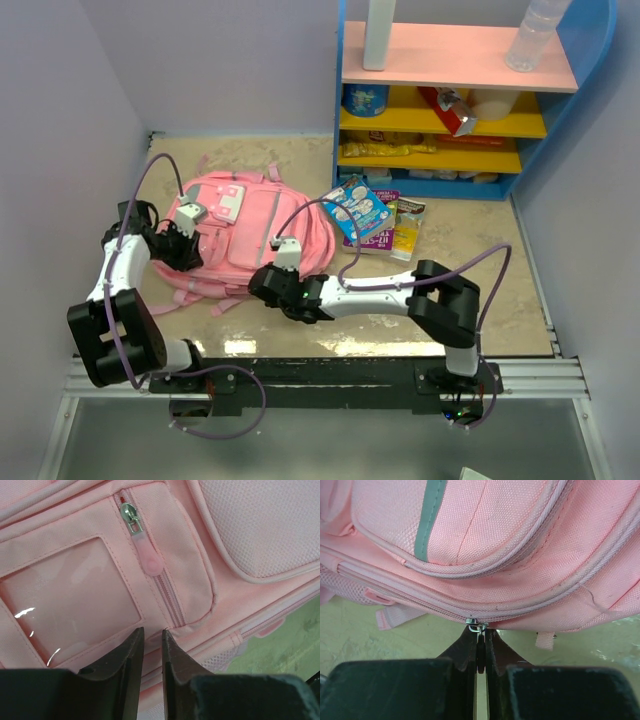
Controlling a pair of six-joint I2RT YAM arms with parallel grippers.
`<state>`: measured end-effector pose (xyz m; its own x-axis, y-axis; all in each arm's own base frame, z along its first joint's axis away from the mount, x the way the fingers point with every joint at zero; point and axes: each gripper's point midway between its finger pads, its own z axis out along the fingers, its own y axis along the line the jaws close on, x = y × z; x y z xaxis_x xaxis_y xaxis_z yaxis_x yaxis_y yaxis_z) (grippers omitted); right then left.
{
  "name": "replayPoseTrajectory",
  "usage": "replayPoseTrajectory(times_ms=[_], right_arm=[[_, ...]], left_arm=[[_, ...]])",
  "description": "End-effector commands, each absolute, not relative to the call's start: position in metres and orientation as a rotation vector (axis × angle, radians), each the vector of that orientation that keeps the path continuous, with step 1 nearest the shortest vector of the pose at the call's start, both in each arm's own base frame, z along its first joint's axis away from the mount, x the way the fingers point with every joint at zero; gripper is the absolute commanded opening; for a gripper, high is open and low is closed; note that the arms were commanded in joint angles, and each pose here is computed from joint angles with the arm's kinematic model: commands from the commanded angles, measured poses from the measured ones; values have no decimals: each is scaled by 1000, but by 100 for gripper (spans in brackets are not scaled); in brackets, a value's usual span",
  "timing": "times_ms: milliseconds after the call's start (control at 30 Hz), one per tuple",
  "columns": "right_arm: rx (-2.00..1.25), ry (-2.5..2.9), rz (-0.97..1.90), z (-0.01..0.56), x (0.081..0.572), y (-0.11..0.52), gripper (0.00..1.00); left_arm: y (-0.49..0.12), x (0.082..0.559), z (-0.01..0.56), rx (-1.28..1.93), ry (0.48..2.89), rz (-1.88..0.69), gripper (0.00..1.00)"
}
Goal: Pack the student bag
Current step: Zip the student bag at the center of the board.
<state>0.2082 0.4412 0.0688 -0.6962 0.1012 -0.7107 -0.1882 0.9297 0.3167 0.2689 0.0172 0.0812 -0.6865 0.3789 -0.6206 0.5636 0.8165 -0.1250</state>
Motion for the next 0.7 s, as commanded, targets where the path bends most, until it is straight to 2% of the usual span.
replayPoseTrajectory(times_ms=[0, 333, 467, 500, 567, 600, 633, 667], right_arm=[[-182, 2235, 480, 100, 194, 427, 0], [-390, 2304, 455, 86, 163, 407, 0], [-425, 2321, 503, 78, 158, 419, 0], [-418, 2317, 530, 83, 160, 428, 0], [-426, 2346, 579, 76, 162, 441, 0], [-426, 2345, 622, 81, 164, 451, 0], [-419, 2349, 660, 82, 167, 458, 0], [-416, 2375, 693, 78, 170, 463, 0]], left_arm=[[31, 278, 71, 666, 2425, -337, 24], [43, 302, 78, 620, 2417, -307, 23], [24, 303, 104, 692, 2328, -427, 27], [11, 288, 110, 721, 2330, -518, 32], [-11, 283, 146, 942, 2120, -601, 40], [-27, 256, 160, 1002, 2105, -728, 51], [-37, 249, 170, 1113, 1984, -757, 57], [-40, 245, 174, 1124, 1969, -739, 62]])
